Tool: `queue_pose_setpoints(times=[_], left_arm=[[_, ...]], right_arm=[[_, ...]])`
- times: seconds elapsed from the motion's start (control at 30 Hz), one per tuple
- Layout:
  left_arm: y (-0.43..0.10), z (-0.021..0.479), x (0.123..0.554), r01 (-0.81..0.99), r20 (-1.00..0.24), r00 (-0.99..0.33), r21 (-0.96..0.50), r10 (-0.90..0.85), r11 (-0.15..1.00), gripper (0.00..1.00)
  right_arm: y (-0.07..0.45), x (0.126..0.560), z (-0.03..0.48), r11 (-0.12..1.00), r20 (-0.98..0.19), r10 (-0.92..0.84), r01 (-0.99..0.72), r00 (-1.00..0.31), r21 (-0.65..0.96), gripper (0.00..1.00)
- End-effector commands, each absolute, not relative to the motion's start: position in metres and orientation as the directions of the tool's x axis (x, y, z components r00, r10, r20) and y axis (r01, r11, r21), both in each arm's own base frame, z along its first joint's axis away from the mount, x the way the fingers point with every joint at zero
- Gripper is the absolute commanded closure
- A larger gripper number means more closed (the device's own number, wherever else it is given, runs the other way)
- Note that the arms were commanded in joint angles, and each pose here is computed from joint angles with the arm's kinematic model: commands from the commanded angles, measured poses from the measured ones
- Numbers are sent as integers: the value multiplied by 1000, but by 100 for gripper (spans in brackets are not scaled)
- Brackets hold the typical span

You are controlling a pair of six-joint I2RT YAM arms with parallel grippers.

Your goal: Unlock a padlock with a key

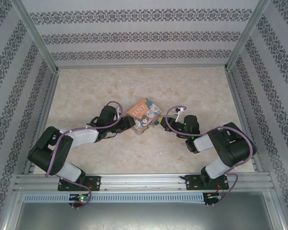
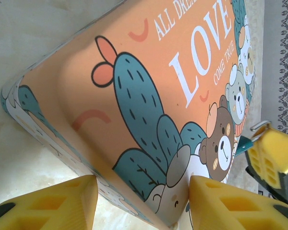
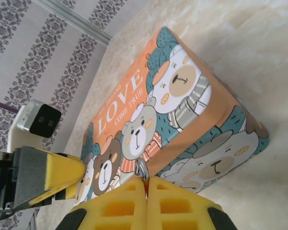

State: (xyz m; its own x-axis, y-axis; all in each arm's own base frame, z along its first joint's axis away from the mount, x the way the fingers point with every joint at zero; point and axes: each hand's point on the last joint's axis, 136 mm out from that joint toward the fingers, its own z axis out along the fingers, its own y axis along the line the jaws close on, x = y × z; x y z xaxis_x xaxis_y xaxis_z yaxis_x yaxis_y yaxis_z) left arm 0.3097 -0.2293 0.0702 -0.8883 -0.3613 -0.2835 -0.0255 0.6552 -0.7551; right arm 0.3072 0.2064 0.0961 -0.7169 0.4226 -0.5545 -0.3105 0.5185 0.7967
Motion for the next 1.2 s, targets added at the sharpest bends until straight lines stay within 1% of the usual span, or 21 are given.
queue_pose_setpoints(times=[0.0,0.27,0.43,0.67,0.77,1.03,1.17], left_arm=[[-217,45,299,-89,-233,-910,-696,-342,713,48],[-214,49,325,-73,-251,-909,-691,-333,719,48],[-215,55,347,-55,-268,-907,-691,-325,721,48],[-211,58,378,-38,-293,-903,-673,-313,739,48],[-209,59,387,-38,-295,-902,-675,-316,737,47],[-210,70,402,-4,-320,-899,-676,-299,737,42],[-208,89,401,39,-368,-885,-669,-286,743,37]], right_arm=[[199,305,101,551,-583,411,-319,-701,771,100],[193,289,127,608,-644,325,-368,-693,703,100],[192,271,140,619,-657,262,-399,-707,676,100],[193,243,138,612,-617,204,-393,-760,686,100],[196,238,148,610,-620,186,-405,-763,681,100],[195,216,138,622,-560,140,-367,-817,691,100],[194,206,131,632,-525,127,-339,-842,697,100]])
